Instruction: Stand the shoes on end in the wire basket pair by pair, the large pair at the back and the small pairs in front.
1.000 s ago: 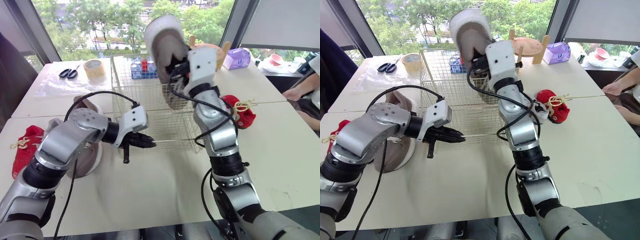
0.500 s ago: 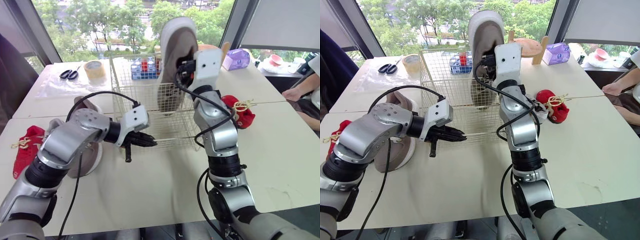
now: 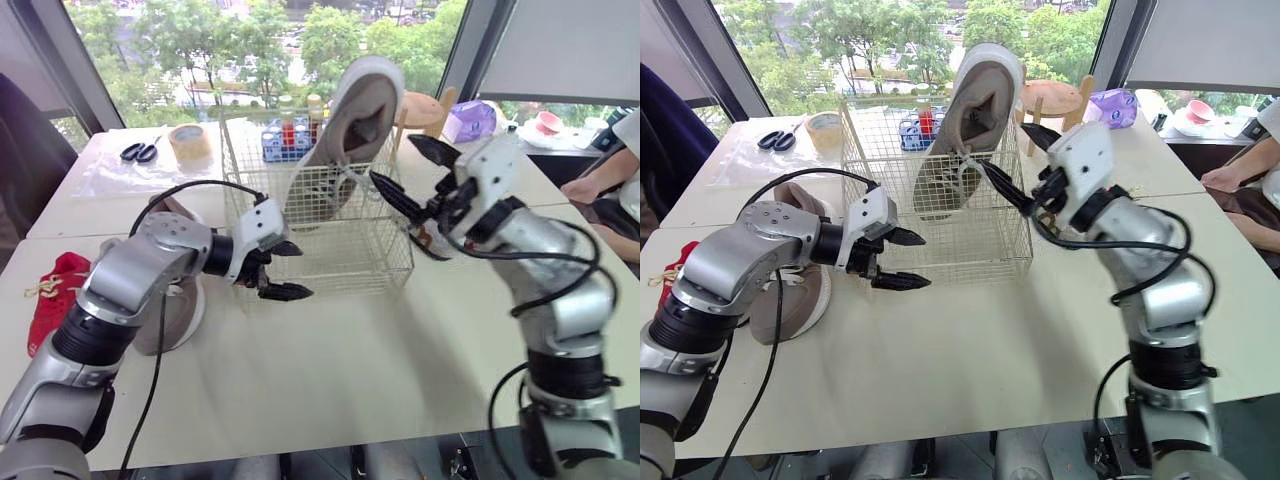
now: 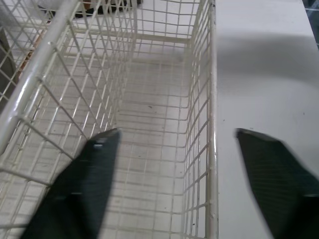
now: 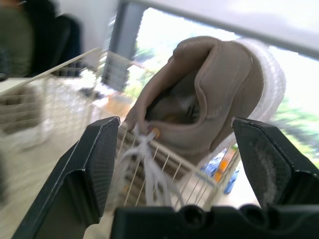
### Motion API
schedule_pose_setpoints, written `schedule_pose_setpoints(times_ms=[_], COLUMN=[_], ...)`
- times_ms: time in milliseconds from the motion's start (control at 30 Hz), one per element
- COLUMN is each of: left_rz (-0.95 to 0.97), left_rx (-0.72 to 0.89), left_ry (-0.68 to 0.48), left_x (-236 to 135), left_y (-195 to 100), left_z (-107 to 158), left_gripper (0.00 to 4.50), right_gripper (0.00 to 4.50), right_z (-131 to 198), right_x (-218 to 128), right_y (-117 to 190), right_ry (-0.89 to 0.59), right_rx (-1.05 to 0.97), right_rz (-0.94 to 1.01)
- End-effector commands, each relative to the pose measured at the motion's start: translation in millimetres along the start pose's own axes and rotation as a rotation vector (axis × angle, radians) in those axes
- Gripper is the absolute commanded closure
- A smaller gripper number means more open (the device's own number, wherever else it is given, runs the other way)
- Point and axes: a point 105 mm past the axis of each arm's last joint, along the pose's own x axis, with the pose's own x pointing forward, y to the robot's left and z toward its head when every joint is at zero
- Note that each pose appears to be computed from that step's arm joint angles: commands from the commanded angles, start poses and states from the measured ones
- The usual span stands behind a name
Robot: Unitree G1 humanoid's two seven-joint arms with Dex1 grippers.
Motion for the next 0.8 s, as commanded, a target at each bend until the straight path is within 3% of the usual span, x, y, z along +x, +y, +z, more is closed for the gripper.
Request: schedule_pose_setpoints(times_ms=[33,133,200,300,400,433,500,600,800], left_rz=[0.057,0.158,0.242,0.401,0.691,0.781,0.981,1.076,1.018], left_rx=[-0.024,-0.063,-0.089,-0.179,-0.303,-0.330,-0.476,-0.606,-0.669], left_ry=[-0.055,-0.164,-0.218,-0.274,-0.368,-0.353,-0.140,0.085,0.178], left_x=[-33.6,-75.1,-101.6,-142.0,-197.4,-210.4,-227.2,-231.5,-216.2], left_y=[2.5,1.2,2.4,12.9,43.8,52.4,74.7,88.0,112.9], left_z=[13.4,33.5,41.6,43.9,39.6,33.3,-7.5,-46.0,-60.0], left_gripper=[0.04,0.04,0.00,0.00,0.00,0.00,0.00,0.00,0.00], right_gripper=[0.63,0.63,0.09,0.03,0.03,0.03,0.03,0.03,0.03], right_z=[31.3,61.2,74.7,73.0,60.2,57.2,52.1,49.3,43.8], right_x=[-18.1,-31.1,-34.6,-38.6,-40.3,-40.1,-36.4,-27.3,-14.4], right_y=[18.0,6.4,2.0,23.0,54.8,61.7,76.3,82.3,83.4], right_ry=[0.008,-0.026,-0.063,0.010,0.127,0.147,0.177,0.172,0.131], right_rx=[0.086,0.156,0.205,0.266,0.251,0.233,0.159,0.069,-0.032], right_rz=[0.231,0.287,0.319,0.491,0.692,0.741,0.862,0.946,0.973])
